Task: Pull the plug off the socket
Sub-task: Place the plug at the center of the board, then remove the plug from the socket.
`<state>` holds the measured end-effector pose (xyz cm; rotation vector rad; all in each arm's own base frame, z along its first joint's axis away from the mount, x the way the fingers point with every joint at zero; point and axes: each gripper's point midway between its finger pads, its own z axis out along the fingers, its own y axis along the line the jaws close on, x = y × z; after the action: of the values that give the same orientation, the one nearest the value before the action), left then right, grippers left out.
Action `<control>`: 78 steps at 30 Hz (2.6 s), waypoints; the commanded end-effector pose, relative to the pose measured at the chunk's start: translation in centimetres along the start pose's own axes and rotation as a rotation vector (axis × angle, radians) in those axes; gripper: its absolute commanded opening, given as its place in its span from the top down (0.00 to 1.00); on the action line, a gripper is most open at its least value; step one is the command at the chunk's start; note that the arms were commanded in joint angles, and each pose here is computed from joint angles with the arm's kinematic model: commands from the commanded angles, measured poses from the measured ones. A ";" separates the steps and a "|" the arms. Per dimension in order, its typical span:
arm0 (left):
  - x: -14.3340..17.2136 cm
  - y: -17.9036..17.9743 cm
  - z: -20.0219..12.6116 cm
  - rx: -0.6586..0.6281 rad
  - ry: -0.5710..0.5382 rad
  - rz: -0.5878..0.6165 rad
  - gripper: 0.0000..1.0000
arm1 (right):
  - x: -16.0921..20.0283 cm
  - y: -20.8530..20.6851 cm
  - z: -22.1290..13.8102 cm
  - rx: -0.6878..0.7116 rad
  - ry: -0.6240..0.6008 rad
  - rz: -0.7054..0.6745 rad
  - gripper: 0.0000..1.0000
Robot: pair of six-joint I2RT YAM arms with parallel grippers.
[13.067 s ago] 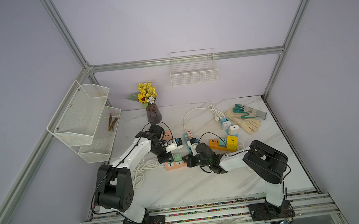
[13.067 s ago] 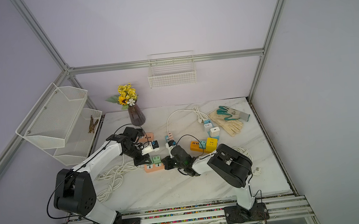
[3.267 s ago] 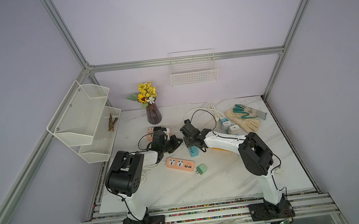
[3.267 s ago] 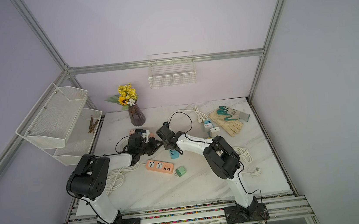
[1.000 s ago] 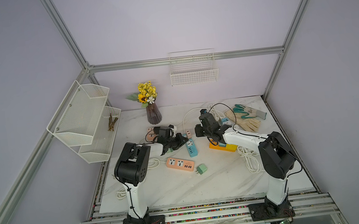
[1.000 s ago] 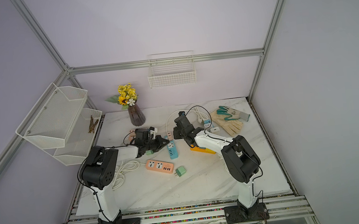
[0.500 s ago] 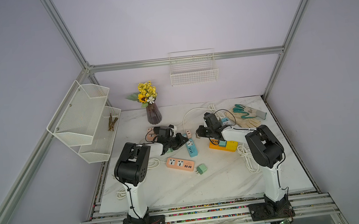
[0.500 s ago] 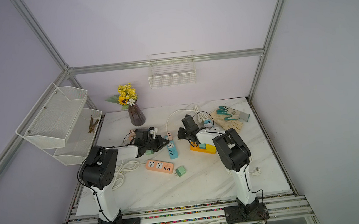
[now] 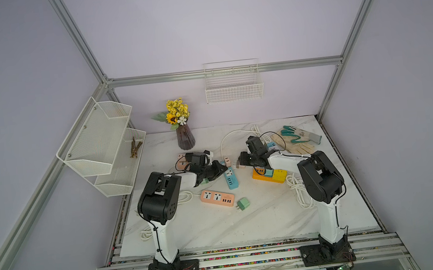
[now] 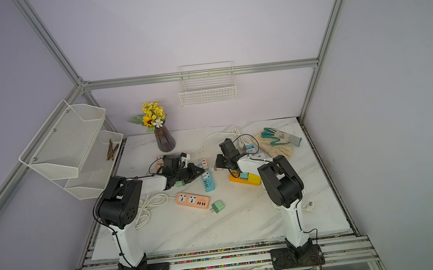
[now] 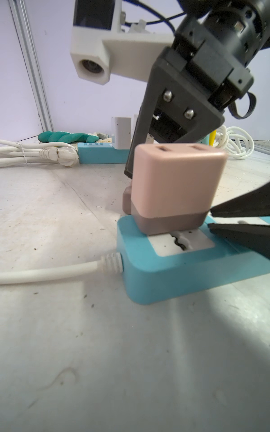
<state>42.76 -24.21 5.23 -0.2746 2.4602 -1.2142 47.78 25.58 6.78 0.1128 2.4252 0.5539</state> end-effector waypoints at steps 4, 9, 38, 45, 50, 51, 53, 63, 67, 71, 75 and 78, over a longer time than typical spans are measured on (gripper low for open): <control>4.7 6.9 0.4 -0.238 0.118 -0.111 0.85 | -3.1 4.4 -4.0 -0.002 -0.088 -0.108 0.50; 4.8 7.1 0.3 -0.240 0.117 -0.111 0.85 | -2.7 7.4 -4.8 0.030 -0.120 -0.217 0.49; 5.4 7.5 0.2 -0.245 0.127 -0.122 0.86 | 1.8 9.0 1.0 0.096 -0.012 -0.355 0.58; 5.8 8.5 0.0 -0.285 0.126 -0.130 0.86 | -0.1 10.2 -0.5 0.076 -0.065 -0.375 0.87; 6.1 9.7 -0.1 -0.340 0.139 -0.133 0.86 | -0.9 11.2 -1.5 0.038 -0.097 -0.359 1.00; 6.1 9.9 -0.2 -0.352 0.141 -0.132 0.86 | -1.0 11.2 -1.6 0.034 -0.102 -0.355 1.00; 6.2 10.0 -0.2 -0.357 0.142 -0.134 0.86 | -1.2 11.4 -1.9 0.030 -0.111 -0.351 1.00; 6.6 11.0 -0.1 -0.383 0.148 -0.152 0.85 | -2.8 12.7 -4.3 -0.020 -0.158 -0.310 1.00; 6.8 11.2 -0.1 -0.389 0.153 -0.154 0.85 | -3.8 13.5 -6.0 -0.050 -0.196 -0.298 1.00; 6.9 11.2 0.0 -0.388 0.159 -0.152 0.85 | -4.1 13.7 -7.4 -0.065 -0.208 -0.293 1.00; 6.8 11.2 0.0 -0.392 0.160 -0.147 0.85 | -4.4 13.2 -8.2 -0.053 -0.228 -0.290 1.00; 6.8 11.3 0.1 -0.395 0.163 -0.149 0.85 | -4.6 13.1 -8.4 -0.062 -0.232 -0.286 1.00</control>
<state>42.18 -25.01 5.01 -0.2354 2.4888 -1.2075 43.94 32.19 9.41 -0.2732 2.4121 0.2718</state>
